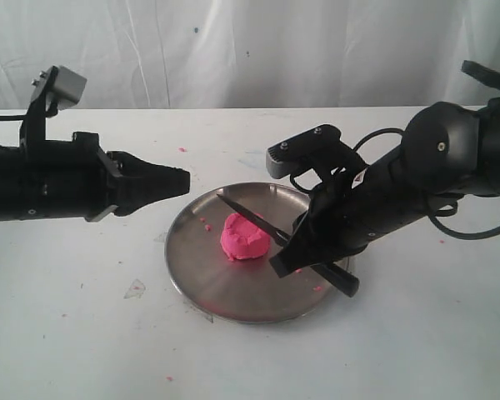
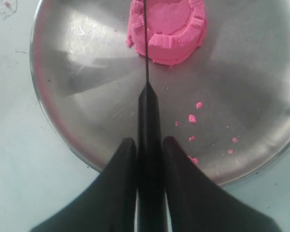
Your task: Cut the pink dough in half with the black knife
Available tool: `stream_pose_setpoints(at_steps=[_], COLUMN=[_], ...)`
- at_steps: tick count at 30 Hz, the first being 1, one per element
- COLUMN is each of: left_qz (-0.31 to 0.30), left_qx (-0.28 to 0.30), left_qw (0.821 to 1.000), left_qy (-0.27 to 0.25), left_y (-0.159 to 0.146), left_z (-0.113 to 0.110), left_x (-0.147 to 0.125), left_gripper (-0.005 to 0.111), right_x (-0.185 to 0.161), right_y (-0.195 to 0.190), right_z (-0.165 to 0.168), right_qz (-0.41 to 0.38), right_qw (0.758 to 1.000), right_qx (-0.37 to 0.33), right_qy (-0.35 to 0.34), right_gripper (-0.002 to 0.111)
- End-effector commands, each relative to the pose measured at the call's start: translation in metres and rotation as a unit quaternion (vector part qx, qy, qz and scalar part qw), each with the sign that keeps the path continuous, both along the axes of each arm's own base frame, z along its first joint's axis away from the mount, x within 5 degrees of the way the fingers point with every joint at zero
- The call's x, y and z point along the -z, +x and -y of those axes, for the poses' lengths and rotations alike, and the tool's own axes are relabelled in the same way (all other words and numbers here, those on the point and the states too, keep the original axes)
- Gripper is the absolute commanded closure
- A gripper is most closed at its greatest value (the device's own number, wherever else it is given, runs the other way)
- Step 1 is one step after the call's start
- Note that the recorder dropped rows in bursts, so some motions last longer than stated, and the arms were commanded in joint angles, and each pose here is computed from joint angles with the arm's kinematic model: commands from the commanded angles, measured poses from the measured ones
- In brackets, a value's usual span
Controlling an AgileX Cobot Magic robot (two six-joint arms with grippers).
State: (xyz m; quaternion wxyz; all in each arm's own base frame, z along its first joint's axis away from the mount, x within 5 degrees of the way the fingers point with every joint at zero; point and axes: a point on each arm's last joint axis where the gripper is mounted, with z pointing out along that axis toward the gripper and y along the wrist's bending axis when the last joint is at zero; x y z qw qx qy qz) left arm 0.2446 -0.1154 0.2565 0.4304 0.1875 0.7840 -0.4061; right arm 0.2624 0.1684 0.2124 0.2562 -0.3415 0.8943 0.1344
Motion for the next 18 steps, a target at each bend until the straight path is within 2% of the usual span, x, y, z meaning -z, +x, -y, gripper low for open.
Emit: stream_pose_setpoints(at_steps=[1,9,18], left_qz=[-0.005,-0.016,-0.024], left_qx=[0.012,0.017,0.037], left_qw=[1.0,1.0,0.999], left_qy=[-0.026,-0.019,-0.025], left_y=[0.019,0.063,0.097], left_z=[0.0,0.008,0.018], left_x=[0.007,0.024,0.045], left_gripper=[0.107,0.107,0.107], right_x=[0.001,0.006,0.023], right_y=[-0.001,0.002,0.013], right_z=[0.0,-0.001,-0.003], right_qz=[-0.002,0.004,0.016], right_qw=[1.0,1.0,1.0], right_qx=[-0.004,-0.004,-0.003], right_qy=[-0.003,-0.007,-0.024], right_gripper=[0.108,0.108,0.108])
